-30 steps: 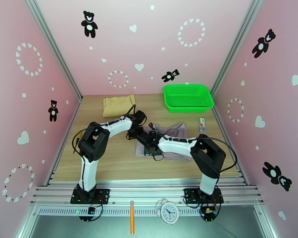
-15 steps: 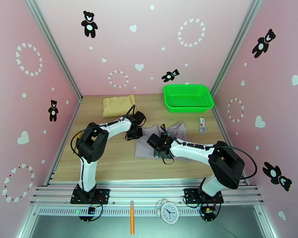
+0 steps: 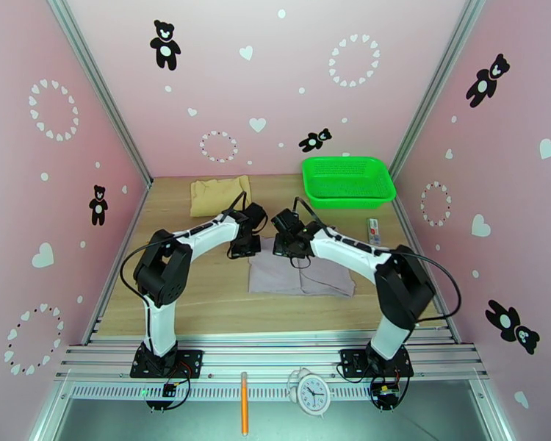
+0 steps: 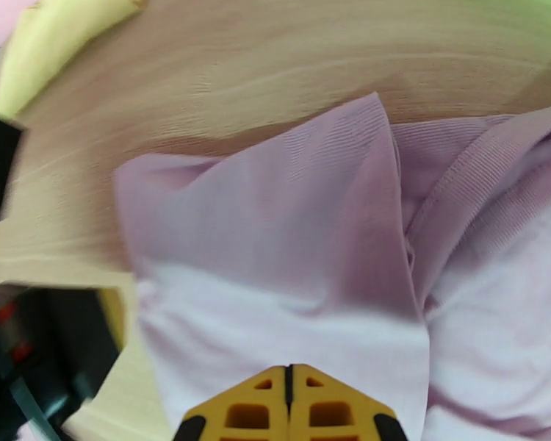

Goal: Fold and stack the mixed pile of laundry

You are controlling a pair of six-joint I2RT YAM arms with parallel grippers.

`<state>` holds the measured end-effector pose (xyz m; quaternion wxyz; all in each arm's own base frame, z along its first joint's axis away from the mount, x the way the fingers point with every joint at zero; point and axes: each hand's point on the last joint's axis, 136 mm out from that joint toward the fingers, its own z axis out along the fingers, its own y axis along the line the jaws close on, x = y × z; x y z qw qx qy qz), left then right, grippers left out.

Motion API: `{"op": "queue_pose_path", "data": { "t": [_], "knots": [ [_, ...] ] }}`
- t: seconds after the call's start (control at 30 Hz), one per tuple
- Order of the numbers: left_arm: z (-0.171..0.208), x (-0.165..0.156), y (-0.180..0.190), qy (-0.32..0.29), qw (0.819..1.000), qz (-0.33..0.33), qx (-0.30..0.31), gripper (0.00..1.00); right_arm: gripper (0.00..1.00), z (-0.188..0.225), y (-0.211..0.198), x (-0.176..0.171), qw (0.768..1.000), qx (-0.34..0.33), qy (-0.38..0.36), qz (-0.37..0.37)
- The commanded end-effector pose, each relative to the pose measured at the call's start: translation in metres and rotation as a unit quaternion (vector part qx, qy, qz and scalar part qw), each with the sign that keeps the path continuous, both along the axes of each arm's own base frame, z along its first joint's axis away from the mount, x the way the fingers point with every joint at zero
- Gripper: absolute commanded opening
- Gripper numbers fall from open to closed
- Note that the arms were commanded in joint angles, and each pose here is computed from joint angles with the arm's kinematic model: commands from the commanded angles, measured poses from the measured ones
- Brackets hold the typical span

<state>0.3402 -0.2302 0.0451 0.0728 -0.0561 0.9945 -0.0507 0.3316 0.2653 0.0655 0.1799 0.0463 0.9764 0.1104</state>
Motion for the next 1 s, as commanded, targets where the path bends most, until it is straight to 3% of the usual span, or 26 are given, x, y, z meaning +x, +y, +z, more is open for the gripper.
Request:
{"op": "queue_pose_path", "data": {
  "t": [0.0, 0.23, 0.53, 0.67, 0.77, 0.8, 0.87, 0.97],
  "knots": [
    [-0.002, 0.000, -0.010, 0.005, 1.000, -0.005, -0.012, 0.00, 0.00, -0.016, -0.004, 0.008, 1.000, -0.017, 0.015, 0.011],
    [-0.036, -0.017, -0.017, 0.039, 0.999, -0.014, -0.008, 0.00, 0.00, -0.043, -0.021, 0.030, 0.999, -0.036, 0.021, -0.003],
    [-0.067, -0.041, 0.025, 0.069, 0.996, 0.001, 0.063, 0.00, 0.00, -0.045, -0.021, 0.031, 0.999, -0.032, 0.024, -0.001],
    [-0.040, -0.027, 0.025, 0.042, 0.998, 0.002, 0.053, 0.00, 0.02, -0.003, -0.012, 0.023, 0.998, -0.034, -0.014, 0.045],
    [0.002, -0.008, 0.019, 0.002, 0.999, -0.006, 0.040, 0.00, 0.16, 0.037, -0.010, 0.006, 0.993, -0.058, -0.057, 0.082],
    [0.017, 0.000, 0.017, -0.014, 0.999, -0.008, 0.036, 0.02, 0.21, 0.047, -0.009, -0.002, 0.991, -0.065, -0.065, 0.093],
    [0.049, 0.014, 0.016, -0.045, 0.998, -0.011, 0.031, 0.18, 0.31, 0.062, -0.002, -0.023, 0.988, -0.072, -0.077, 0.116],
    [0.071, 0.035, 0.023, -0.061, 0.998, -0.005, 0.031, 0.30, 0.39, 0.063, 0.023, -0.056, 0.984, -0.065, -0.069, 0.152]
  ]
}}
